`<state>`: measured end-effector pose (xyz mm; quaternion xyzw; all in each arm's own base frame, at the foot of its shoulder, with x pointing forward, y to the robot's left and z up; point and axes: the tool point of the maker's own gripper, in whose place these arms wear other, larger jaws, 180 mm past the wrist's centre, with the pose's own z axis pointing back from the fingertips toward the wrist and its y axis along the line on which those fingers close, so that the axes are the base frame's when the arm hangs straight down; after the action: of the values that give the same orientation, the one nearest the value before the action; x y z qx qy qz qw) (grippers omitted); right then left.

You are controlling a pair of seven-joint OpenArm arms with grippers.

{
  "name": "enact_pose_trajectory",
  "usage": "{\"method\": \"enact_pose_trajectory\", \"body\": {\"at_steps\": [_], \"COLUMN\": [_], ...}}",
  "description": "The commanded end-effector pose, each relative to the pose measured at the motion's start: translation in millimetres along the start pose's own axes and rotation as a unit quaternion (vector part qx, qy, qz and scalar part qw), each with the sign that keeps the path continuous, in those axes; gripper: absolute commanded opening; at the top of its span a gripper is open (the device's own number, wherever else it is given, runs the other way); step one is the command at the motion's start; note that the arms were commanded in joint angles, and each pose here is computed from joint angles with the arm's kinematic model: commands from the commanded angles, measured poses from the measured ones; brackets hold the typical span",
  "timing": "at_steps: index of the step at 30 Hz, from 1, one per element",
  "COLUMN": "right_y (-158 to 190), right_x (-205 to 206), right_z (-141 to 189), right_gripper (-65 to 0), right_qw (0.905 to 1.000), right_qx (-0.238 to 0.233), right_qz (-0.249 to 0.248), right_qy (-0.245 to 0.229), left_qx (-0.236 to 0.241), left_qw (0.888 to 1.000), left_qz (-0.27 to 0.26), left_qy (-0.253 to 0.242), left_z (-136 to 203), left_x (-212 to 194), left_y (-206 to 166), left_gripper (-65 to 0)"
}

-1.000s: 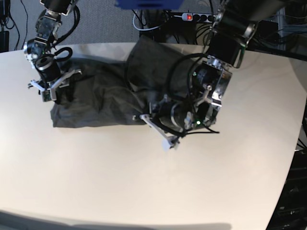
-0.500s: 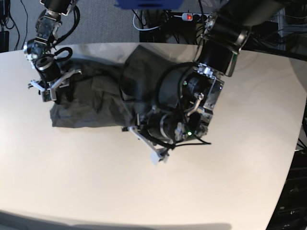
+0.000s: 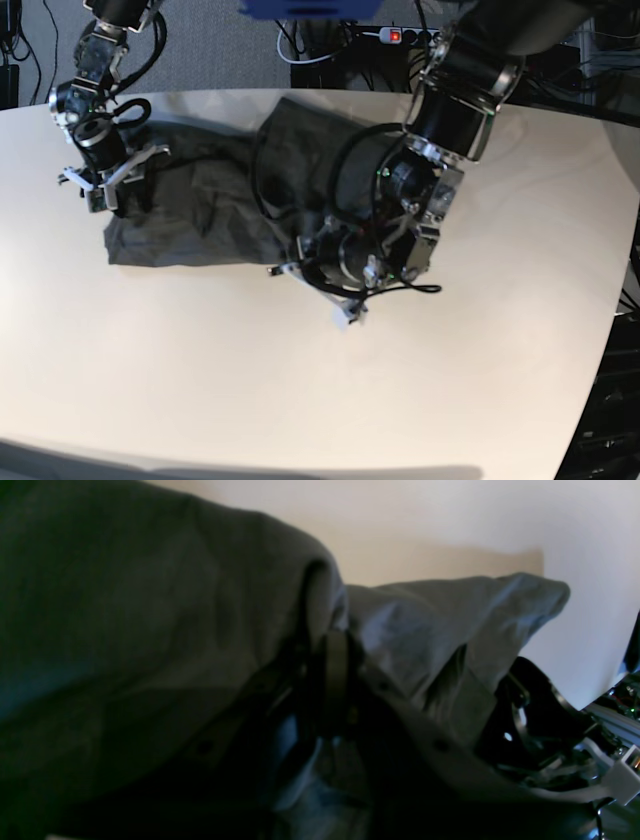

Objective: Fold the T-shirt properly
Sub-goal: 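Pull the held edge across the shirt and lower it with the left gripper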

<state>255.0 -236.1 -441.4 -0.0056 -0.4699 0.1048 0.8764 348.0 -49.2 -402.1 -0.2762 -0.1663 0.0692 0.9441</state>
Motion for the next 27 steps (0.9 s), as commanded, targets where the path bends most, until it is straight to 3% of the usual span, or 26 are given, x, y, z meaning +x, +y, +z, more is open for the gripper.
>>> {"method": "enact_pose_trajectory", "body": {"at_steps": [1,12,27], "right_y": [0,0,0], "right_x": [-24,-24,-24], "right_z": [3,3,3], "right_gripper": [-41.1,-41.1,-41.1], "right_qw": [0.9977,0.9977,0.9977], "right_qx": [0.004,0.004,0.004], "right_qz": [0.025,0.025,0.025], "right_qy": [0.062,0.062,0.062], "left_qx": [-0.018,-0.056,-0.041], "left_qw": [1.0,0.998,0.998], "left_qz": [-0.008,0.007,0.035], "left_qy": [-0.023,-0.031,-0.045], "left_z": [7,8,10], "left_x": [18,25,34], "left_y": [-16,-50,-26], "left_gripper": [-62.3,-62.3,-62.4]}}
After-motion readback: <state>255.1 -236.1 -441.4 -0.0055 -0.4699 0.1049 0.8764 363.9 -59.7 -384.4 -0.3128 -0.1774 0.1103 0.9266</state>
